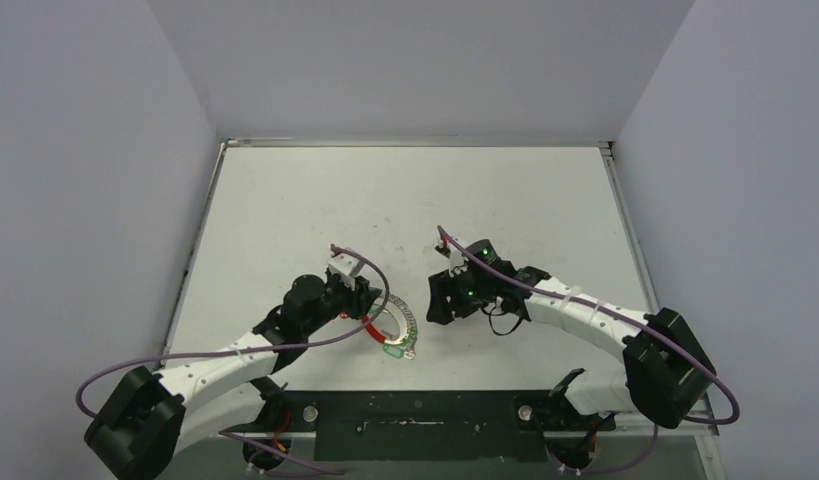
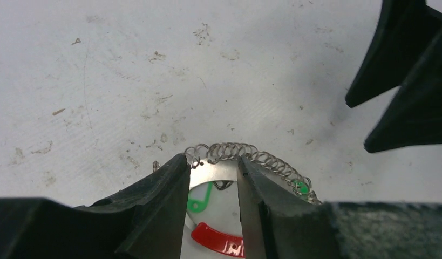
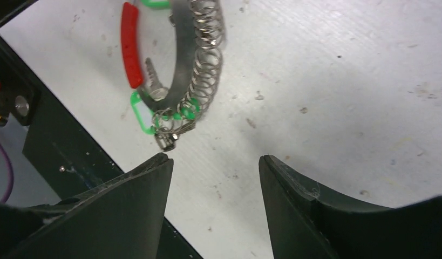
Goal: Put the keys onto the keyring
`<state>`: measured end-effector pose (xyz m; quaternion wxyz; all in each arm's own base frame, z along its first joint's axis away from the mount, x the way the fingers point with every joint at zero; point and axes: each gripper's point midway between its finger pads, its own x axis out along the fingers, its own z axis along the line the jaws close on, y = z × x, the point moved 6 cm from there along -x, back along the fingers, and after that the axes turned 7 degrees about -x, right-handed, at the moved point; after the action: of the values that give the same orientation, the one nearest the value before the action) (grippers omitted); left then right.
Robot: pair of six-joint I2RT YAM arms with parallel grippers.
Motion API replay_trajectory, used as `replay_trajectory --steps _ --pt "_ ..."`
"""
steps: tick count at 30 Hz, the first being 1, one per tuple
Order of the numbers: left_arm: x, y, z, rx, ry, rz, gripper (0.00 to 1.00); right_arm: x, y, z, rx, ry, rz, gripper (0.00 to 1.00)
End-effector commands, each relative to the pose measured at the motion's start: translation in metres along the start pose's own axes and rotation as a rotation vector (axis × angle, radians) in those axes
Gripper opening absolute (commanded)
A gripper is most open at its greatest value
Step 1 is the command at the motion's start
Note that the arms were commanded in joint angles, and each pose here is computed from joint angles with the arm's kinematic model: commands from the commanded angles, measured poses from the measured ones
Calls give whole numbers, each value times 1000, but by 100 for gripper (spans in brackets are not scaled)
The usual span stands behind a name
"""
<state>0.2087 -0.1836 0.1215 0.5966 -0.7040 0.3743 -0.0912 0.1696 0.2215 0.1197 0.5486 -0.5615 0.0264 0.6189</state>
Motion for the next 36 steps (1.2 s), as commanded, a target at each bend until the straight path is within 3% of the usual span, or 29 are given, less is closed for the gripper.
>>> replay_trajectory --steps 1,9,17,30,36 --pt "-26 15 -4 -117 15 2 36 0 -18 -11 -77 32 -14 61" --pt "-51 37 -2 -314 -31 -29 36 21 -32 -19 -39 57 4 59" --pt "-46 52 1 -432 -81 24 30 46 -26 -17 37 20 27 53" --pt "-8 60 -3 -378 -30 150 20 81 15 25 54 -80 115 38" --pt "2 55 1 -310 -38 156 20 73 20 33 37 -62 101 38"
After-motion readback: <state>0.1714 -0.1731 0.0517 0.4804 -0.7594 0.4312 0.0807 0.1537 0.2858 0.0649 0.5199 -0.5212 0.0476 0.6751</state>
